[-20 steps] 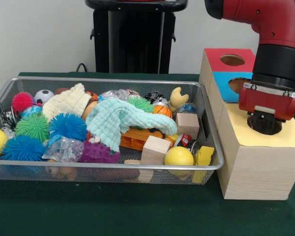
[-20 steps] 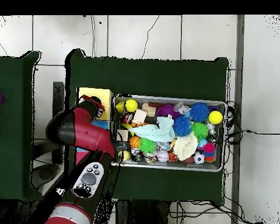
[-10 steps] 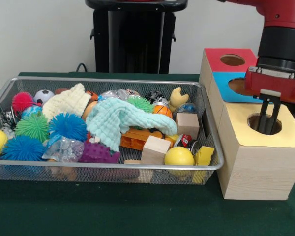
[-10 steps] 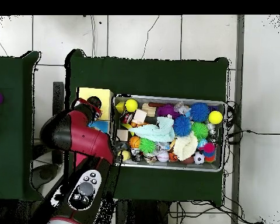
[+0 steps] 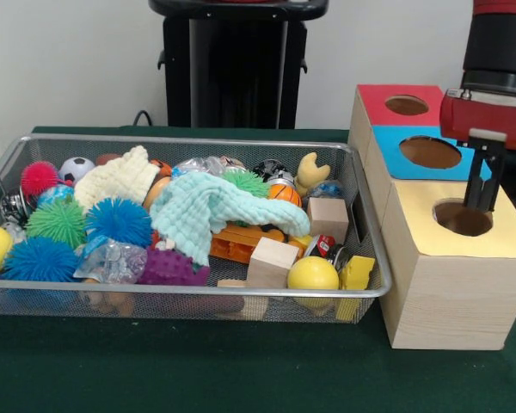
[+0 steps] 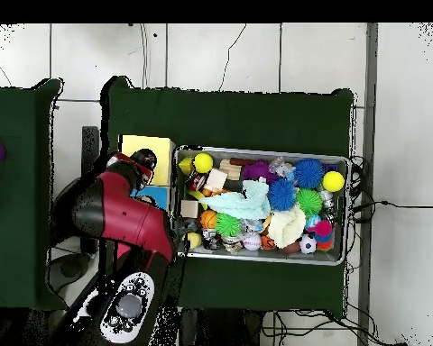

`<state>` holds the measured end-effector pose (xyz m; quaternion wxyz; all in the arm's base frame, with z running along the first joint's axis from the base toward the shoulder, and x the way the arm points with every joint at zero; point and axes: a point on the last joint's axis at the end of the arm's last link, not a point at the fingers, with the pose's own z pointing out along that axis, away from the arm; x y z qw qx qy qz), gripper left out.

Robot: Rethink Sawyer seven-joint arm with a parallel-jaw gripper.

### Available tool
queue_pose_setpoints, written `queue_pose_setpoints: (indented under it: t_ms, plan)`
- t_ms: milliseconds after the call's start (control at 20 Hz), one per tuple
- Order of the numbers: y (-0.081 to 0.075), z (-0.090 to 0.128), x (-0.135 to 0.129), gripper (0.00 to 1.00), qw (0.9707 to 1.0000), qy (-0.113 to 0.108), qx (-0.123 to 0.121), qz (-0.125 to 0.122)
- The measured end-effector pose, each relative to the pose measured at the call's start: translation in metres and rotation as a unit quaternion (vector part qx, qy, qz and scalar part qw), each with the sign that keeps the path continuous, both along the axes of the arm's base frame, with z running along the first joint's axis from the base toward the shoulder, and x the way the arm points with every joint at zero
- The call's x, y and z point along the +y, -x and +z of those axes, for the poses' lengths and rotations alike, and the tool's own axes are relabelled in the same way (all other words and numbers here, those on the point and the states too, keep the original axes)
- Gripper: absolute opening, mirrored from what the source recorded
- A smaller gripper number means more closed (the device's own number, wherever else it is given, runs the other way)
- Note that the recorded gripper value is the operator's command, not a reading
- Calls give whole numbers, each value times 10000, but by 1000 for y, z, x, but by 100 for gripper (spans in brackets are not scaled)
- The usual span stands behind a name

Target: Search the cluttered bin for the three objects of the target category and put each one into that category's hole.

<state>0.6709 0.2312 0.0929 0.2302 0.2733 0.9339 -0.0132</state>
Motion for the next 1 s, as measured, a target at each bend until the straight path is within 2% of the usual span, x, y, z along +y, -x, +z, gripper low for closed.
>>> queue_pose_setpoints:
  t_ms: [1000]
  plan:
    - [-6,24,-8,0,9999,-67,-134,-69]
